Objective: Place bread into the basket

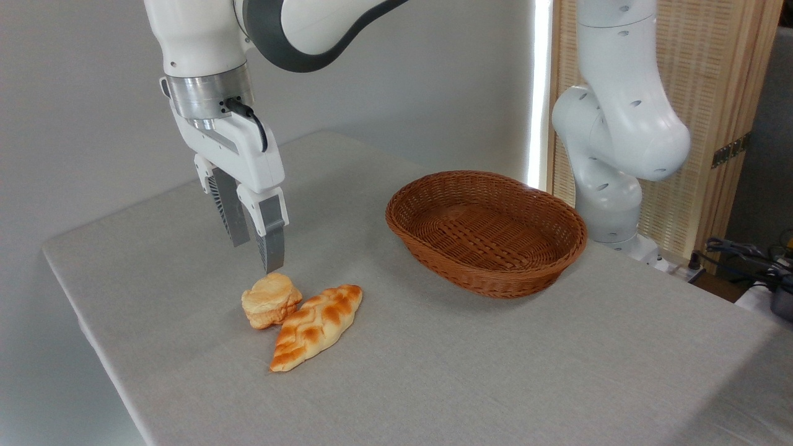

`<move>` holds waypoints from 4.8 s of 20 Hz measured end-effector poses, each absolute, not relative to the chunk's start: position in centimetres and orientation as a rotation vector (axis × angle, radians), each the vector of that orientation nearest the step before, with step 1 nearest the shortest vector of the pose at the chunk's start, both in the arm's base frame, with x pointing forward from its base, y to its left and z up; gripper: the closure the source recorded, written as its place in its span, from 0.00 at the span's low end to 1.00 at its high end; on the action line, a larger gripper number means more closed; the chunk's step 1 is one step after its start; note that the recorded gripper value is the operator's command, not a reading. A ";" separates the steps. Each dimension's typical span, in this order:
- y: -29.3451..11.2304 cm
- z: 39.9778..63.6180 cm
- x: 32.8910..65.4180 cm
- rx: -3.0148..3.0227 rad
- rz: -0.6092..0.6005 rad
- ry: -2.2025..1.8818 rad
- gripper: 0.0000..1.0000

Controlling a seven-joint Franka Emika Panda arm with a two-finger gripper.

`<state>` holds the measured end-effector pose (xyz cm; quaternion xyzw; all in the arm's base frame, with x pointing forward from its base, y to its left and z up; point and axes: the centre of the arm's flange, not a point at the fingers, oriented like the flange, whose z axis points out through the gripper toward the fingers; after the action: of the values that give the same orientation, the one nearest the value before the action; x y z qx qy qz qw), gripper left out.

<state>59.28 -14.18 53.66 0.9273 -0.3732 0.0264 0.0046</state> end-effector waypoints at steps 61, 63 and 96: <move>-18.7 45.1 59.1 2.839 0.050 -1.311 0.00; -18.7 45.0 59.2 2.839 0.048 -1.311 0.00; -19.5 42.4 59.7 2.838 0.015 -1.345 0.43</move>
<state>59.65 -19.54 42.37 0.9037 -0.4282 0.0047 0.0003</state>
